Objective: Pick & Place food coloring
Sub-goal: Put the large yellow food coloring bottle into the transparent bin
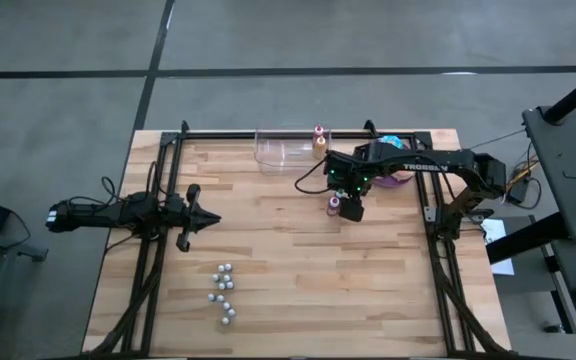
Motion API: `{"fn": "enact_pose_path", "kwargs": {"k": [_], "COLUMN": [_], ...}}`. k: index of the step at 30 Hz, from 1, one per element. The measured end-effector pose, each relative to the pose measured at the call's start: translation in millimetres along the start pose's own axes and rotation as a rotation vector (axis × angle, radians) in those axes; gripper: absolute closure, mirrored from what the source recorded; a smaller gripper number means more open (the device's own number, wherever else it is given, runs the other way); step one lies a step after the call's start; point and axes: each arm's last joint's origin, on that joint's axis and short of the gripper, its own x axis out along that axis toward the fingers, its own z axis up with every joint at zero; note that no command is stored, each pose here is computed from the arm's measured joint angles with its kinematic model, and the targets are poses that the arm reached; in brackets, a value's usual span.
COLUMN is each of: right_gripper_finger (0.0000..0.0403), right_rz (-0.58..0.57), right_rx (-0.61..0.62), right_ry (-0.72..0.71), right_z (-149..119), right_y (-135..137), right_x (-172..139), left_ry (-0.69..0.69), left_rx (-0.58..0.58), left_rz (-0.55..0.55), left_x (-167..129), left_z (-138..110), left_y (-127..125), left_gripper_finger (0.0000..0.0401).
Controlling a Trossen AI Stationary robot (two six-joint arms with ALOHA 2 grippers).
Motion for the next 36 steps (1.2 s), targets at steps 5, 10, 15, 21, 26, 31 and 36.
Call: {"fn": "enact_pose_path", "kwargs": {"k": [5,10,15,21,26,31,36], "right_gripper_finger": [0.0188,0.0188,0.0188,0.0188,0.0188,0.0188,0.0188], "right_rz": [0.001,0.000,0.000,-0.001,-0.001,-0.001,-0.001], "right_rx": [-0.001,0.005,0.019,0.023,0.020,0.019,0.021], "right_ry": [-0.018,-0.018,-0.012,-0.012,-0.016,-0.015,-0.021], "right_z": [2,1,-1,-3,-3,-5,-7], "right_y": [-1,-3,-4,-5,-5,-6,-7], "right_x": [1,5,12,18,21,27,33], "left_ry": [0.000,0.000,0.000,0.000,0.000,0.000,0.000], "left_rx": [0.000,0.000,0.000,0.000,0.000,0.000,0.000], "left_rz": [0.000,0.000,0.000,0.000,0.000,0.000,0.000], "left_x": [0,0,0,0,0,0,0], "left_z": [0,0,0,0,0,0,0], "left_y": [0,0,0,0,0,0,0], "left_gripper_finger": [0.0401,0.0401,0.0401,0.0401,0.0401,0.0401,0.0401]}}
